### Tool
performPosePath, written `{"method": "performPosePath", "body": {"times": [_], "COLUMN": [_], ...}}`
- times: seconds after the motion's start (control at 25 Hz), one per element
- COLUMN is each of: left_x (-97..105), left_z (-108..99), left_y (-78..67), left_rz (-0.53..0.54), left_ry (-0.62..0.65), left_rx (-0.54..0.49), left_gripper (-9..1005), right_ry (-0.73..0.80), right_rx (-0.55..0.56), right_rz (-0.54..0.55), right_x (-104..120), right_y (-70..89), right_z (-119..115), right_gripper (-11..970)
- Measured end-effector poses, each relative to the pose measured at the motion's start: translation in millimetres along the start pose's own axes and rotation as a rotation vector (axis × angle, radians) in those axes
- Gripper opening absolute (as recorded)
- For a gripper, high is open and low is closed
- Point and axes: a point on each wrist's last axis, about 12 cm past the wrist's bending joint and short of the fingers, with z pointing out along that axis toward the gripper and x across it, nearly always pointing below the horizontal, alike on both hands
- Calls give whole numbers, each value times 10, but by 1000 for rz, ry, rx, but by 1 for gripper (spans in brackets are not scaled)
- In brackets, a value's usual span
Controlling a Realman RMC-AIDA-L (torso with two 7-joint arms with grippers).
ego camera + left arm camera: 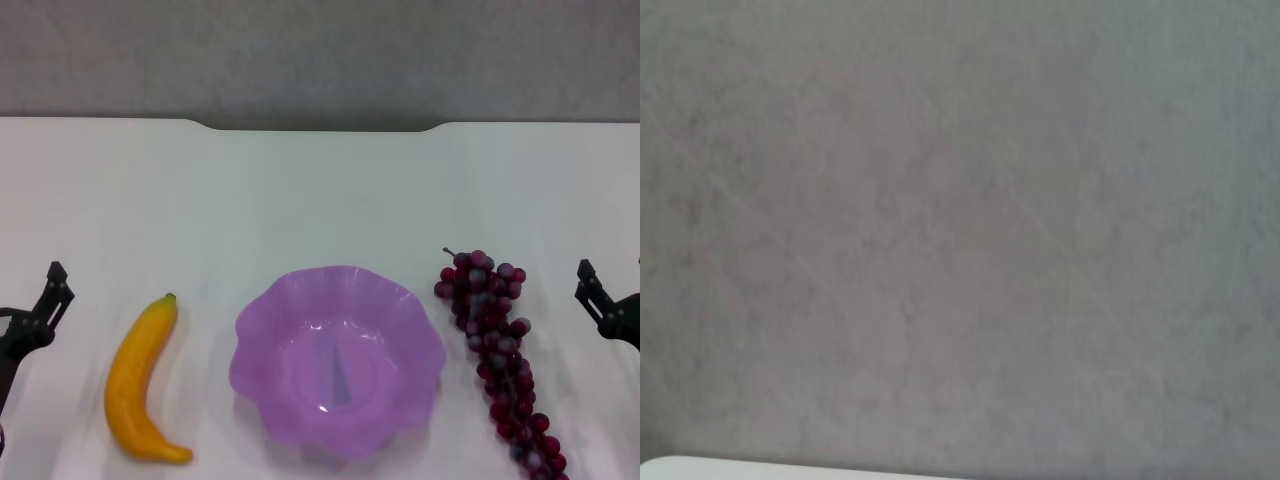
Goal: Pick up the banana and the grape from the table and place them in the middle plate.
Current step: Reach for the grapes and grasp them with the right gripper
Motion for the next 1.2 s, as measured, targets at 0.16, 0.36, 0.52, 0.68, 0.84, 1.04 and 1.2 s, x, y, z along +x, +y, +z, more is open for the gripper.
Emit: {"method": "performPosePath", "body": {"times": [0.16,0.36,0.52,0.68,0.84,1.04,1.2], "left_x": [20,36,41,44,56,68,73], "left_z": [11,11,12,20,-10,-55,-74], "left_y": [-17,-16,-15,-19,8,79,107], "left_rz": [-1,0,1,1,2,11,14], "left_ry": [19,33,38,42,48,54,57], "left_rx": [6,7,7,8,-3,-26,-34], "left_gripper": [906,907,907,907,907,907,907], "right_ry": [1,13,29,37,48,61,113], "right_rx": [1,1,1,0,-8,-36,-60], "right_rz": [-1,-1,-3,-3,20,-8,-61], "right_x": [2,18,37,46,38,-25,-127], "right_y": [-5,-6,-10,-9,39,201,376], "right_z": [-4,-7,-9,-8,18,99,202], "right_gripper": [792,792,791,791,791,791,792]}}
